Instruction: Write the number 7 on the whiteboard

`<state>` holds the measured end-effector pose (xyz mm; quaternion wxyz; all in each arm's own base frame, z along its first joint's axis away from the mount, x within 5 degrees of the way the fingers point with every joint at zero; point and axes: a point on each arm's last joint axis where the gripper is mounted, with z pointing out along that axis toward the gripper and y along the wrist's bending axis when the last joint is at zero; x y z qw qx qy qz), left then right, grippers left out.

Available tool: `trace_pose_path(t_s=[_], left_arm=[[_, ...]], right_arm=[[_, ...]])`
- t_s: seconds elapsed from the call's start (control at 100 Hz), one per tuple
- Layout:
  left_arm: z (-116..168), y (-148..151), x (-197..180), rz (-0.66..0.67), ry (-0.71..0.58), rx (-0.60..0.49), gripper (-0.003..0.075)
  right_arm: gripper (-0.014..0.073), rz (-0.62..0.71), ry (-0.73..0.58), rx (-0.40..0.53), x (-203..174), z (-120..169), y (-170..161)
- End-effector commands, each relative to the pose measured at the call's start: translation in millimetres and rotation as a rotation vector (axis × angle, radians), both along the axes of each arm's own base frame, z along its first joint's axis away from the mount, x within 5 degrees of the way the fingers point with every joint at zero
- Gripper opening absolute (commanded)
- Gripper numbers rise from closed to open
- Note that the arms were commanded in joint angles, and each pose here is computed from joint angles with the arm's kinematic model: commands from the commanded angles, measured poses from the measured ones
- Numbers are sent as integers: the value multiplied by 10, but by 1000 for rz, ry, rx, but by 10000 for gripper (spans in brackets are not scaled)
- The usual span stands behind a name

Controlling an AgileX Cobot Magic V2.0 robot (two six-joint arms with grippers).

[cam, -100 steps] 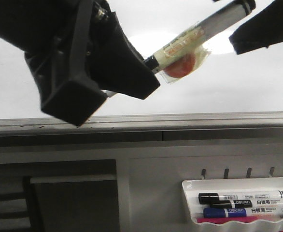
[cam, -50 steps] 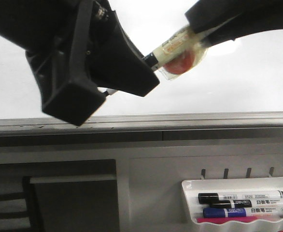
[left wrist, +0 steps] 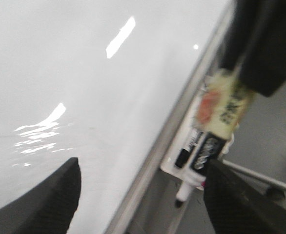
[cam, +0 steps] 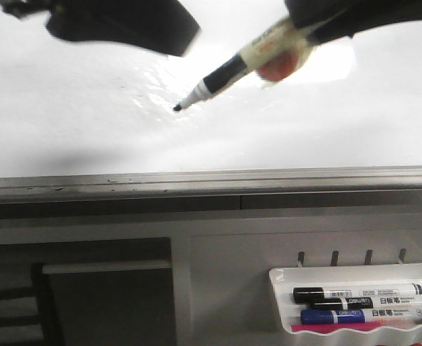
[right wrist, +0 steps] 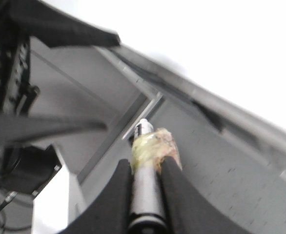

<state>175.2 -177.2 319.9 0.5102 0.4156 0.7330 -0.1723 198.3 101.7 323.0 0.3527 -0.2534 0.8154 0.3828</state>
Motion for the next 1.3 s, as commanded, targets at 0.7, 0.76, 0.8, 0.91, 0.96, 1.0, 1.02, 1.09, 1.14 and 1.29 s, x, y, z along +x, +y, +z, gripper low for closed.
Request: trace_pose_path(t_s=[0.7, 0.76, 0.8, 0.91, 0.96, 1.0, 1.02, 1.09, 1.14, 1.29], left_arm=[[228, 1418, -235, 687, -181, -499, 493], [228, 1418, -235, 687, -181, -499, 493], [231, 1420, -234, 689, -184, -500, 493], [230, 1420, -234, 689, -183, -500, 493], [230, 1420, -234, 689, -183, -500, 493], [230, 1420, -234, 689, -183, -500, 493], [230, 1420, -234, 689, -183, -500, 493], [230, 1420, -234, 689, -183, -500, 493], [230, 1420, -234, 689, -183, -500, 493], [230, 1420, -234, 689, -183, -500, 493]], right_arm=[[-63, -312, -399, 194, 109, 112, -148], [-63, -315, -382, 190, 198, 75, -134], [-63, -316, -365, 184, 258, 42, -123], [-63, -307, -364, 161, 387, 8, -99], [-63, -306, -366, 160, 443, 22, -89], [-63, -306, -364, 158, 484, 22, -82], [-63, -306, -364, 157, 504, 24, -79], [-63, -314, -355, 150, 574, 7, -73], [-63, -322, -346, 142, 619, -15, -72], [-63, -365, -317, 103, 703, -108, -97]])
